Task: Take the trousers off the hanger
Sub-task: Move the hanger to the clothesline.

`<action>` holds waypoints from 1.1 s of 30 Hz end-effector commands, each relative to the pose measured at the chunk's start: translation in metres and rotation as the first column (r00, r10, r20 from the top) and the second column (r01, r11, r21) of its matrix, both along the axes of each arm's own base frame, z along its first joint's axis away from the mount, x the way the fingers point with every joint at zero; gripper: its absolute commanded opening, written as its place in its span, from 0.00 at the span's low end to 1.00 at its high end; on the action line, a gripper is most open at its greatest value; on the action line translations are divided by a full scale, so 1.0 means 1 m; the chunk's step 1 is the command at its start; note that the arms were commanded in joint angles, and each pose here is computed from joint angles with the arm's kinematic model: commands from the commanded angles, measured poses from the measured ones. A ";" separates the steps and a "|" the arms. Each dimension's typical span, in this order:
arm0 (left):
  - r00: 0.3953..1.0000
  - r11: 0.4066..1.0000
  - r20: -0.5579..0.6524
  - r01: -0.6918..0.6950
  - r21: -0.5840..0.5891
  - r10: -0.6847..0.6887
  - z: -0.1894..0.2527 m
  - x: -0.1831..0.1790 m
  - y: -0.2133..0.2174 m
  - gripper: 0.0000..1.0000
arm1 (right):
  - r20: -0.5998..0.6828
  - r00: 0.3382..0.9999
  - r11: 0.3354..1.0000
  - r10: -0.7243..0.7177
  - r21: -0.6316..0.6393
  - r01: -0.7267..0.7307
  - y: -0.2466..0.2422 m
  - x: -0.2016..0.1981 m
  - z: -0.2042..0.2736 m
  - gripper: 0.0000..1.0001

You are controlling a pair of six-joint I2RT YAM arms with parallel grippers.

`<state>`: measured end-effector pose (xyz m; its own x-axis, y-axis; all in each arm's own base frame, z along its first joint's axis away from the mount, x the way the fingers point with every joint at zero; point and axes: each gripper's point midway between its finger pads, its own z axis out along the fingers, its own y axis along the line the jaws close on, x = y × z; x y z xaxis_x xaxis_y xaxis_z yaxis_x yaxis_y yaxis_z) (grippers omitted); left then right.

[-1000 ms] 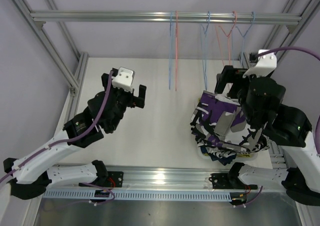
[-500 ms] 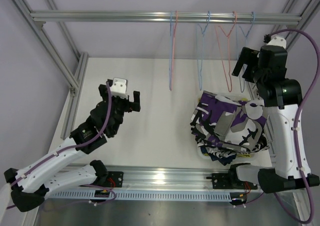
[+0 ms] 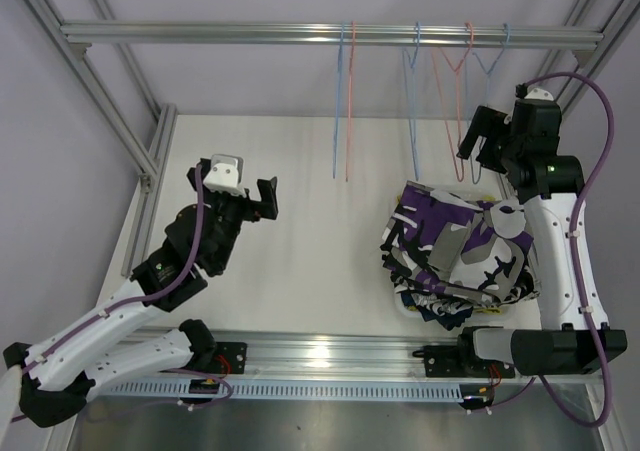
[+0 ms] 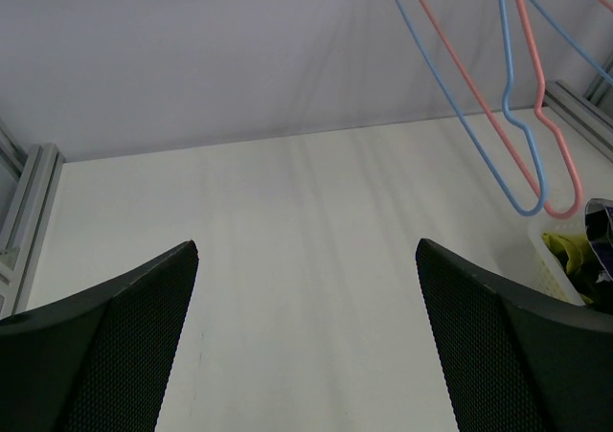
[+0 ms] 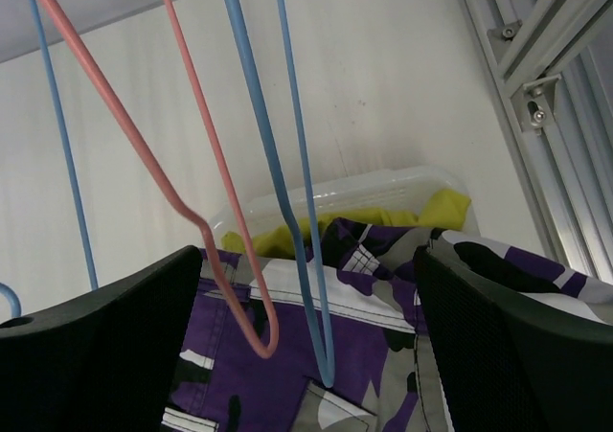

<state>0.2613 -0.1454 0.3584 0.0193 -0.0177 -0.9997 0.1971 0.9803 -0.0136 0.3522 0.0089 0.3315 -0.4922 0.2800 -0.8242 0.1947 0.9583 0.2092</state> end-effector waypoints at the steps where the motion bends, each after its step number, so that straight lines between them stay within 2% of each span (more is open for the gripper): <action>1: 1.000 0.999 0.028 0.010 -0.042 -0.008 0.008 0.000 -0.001 0.99 | 0.066 0.998 1.000 0.008 0.028 -0.010 0.001 0.010 0.011 0.96; 10: 1.000 0.999 0.024 0.015 -0.036 -0.015 0.005 0.001 -0.003 0.99 | 0.066 0.997 0.998 0.033 0.042 -0.036 0.005 0.016 0.008 0.96; 16: 1.000 0.999 0.021 0.020 -0.032 -0.019 0.004 0.001 -0.005 0.99 | 0.050 0.998 0.999 -0.032 0.020 0.031 -0.015 0.014 -0.003 0.91; 22: 0.999 0.999 0.022 0.026 -0.034 -0.025 0.005 0.001 -0.006 0.99 | 0.058 0.997 0.999 -0.043 0.012 0.042 -0.017 0.006 -0.010 0.77; 24: 0.999 0.999 0.021 0.029 -0.033 -0.029 0.004 0.001 -0.006 0.99 | 0.067 0.997 0.999 -0.029 0.020 0.027 -0.014 0.004 -0.010 0.70; 25: 0.999 0.999 0.022 0.029 -0.033 -0.028 0.005 0.001 -0.006 0.99 | 0.061 0.998 0.999 -0.019 0.027 0.017 -0.012 0.004 -0.014 0.62; 27: 0.999 0.999 0.021 0.028 -0.032 -0.027 0.004 0.001 -0.006 0.99 | 0.050 0.999 0.999 -0.006 0.038 0.004 -0.009 0.003 -0.019 0.56; 28: 0.999 0.999 0.023 0.028 -0.034 -0.027 0.005 0.001 -0.006 0.99 | 0.053 0.999 0.999 0.004 0.043 -0.006 -0.006 0.003 -0.018 0.49; 33: 0.999 0.999 0.027 0.035 -0.037 -0.034 0.006 -0.001 -0.006 0.99 | 0.060 0.997 0.997 0.058 0.047 -0.061 0.006 -0.002 -0.020 0.33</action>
